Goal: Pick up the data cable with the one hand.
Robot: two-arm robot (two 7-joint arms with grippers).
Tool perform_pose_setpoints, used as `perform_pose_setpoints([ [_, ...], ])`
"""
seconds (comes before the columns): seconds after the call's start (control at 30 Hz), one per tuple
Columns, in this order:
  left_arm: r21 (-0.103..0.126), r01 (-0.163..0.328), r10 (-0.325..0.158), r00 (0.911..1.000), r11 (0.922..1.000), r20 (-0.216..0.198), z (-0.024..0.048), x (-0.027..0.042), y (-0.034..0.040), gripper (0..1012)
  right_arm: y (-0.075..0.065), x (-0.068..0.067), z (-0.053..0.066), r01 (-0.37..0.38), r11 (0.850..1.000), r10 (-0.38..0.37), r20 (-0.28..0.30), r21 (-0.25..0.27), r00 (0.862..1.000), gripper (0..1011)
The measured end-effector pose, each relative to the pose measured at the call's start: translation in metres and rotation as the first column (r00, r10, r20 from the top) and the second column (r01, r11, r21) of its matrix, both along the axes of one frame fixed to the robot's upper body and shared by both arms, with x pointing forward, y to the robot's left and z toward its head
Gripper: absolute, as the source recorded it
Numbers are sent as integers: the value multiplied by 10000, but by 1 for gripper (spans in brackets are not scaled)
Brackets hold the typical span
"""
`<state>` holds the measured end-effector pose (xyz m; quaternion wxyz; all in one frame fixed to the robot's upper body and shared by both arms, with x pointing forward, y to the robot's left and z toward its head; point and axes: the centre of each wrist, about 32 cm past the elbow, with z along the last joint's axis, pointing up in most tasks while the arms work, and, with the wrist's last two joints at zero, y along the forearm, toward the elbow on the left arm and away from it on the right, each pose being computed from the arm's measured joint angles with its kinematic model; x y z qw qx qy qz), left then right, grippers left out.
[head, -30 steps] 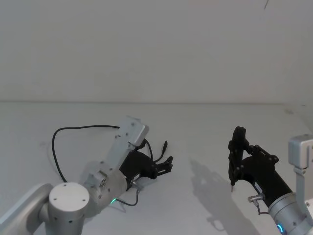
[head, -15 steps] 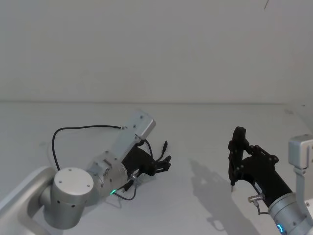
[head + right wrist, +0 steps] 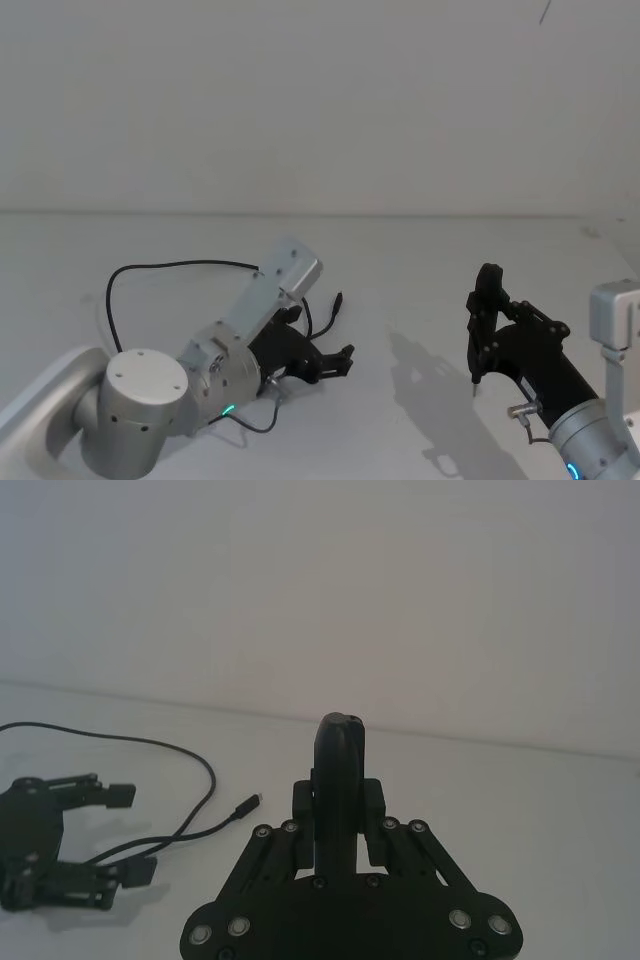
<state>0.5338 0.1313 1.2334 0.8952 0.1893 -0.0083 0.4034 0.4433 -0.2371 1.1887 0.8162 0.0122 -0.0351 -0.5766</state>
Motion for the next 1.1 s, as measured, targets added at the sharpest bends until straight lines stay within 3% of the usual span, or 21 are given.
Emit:
perform_pose_setpoints([
  [0.47,-5,135,-135,9991,9999,-410,-33,-77,-22,1001,0,0,0,0,10000,0,-1,0,10000,279],
  [0.83,226,-27,39,9985,9997,-551,-67,-126,-24,1001,0,0,0,1,10000,-1,-1,0,10000,279],
  [1.1,435,-204,232,9976,9988,-648,-103,-161,-18,840,0,0,0,0,10000,0,-1,0,10000,279],
])
